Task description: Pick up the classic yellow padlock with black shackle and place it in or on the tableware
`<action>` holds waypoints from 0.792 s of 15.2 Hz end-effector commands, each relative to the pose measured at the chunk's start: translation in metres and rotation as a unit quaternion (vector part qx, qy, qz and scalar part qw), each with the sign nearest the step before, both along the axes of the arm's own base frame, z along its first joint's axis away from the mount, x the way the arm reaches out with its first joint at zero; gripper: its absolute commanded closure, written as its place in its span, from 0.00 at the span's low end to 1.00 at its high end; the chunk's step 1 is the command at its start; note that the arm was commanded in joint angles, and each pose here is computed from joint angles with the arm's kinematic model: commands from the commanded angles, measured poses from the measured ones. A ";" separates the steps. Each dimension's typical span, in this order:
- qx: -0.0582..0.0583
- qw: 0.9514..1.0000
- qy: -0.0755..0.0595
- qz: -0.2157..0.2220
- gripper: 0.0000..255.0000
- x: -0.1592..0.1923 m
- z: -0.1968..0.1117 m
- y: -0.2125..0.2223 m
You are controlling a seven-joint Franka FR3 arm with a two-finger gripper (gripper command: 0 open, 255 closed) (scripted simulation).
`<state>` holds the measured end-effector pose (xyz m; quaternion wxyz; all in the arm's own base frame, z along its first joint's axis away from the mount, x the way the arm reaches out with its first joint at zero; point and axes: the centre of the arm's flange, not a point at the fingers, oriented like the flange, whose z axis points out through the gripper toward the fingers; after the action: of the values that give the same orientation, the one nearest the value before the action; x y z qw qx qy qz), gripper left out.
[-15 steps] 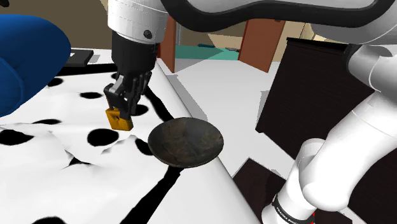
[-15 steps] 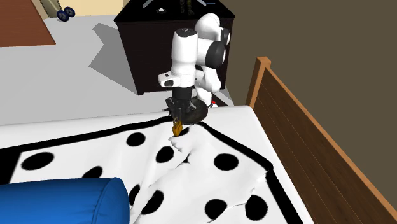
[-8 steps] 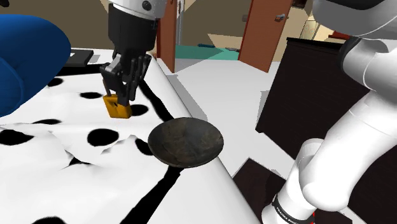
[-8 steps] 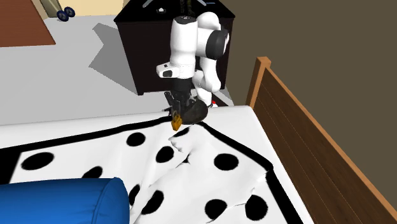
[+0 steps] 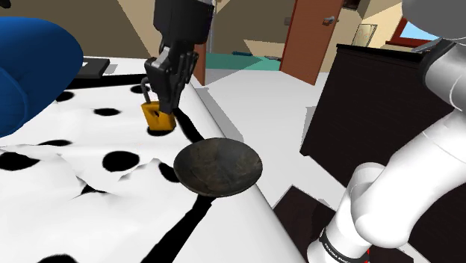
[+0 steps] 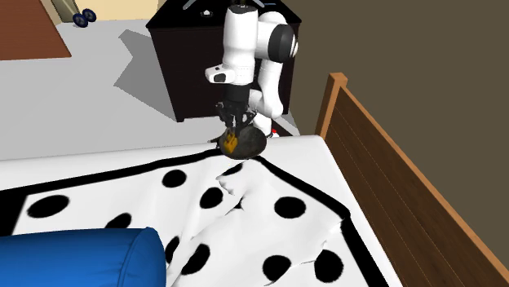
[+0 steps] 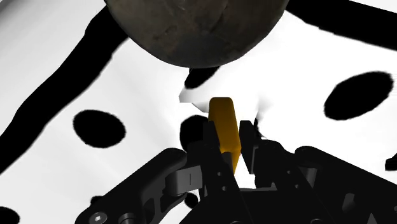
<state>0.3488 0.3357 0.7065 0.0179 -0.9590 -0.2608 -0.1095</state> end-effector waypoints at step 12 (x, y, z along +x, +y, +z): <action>0.001 1.000 0.000 0.000 1.00 -0.098 -0.012 -0.081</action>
<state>0.2520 0.2555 0.6998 0.0187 -0.9589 -0.2610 -0.1098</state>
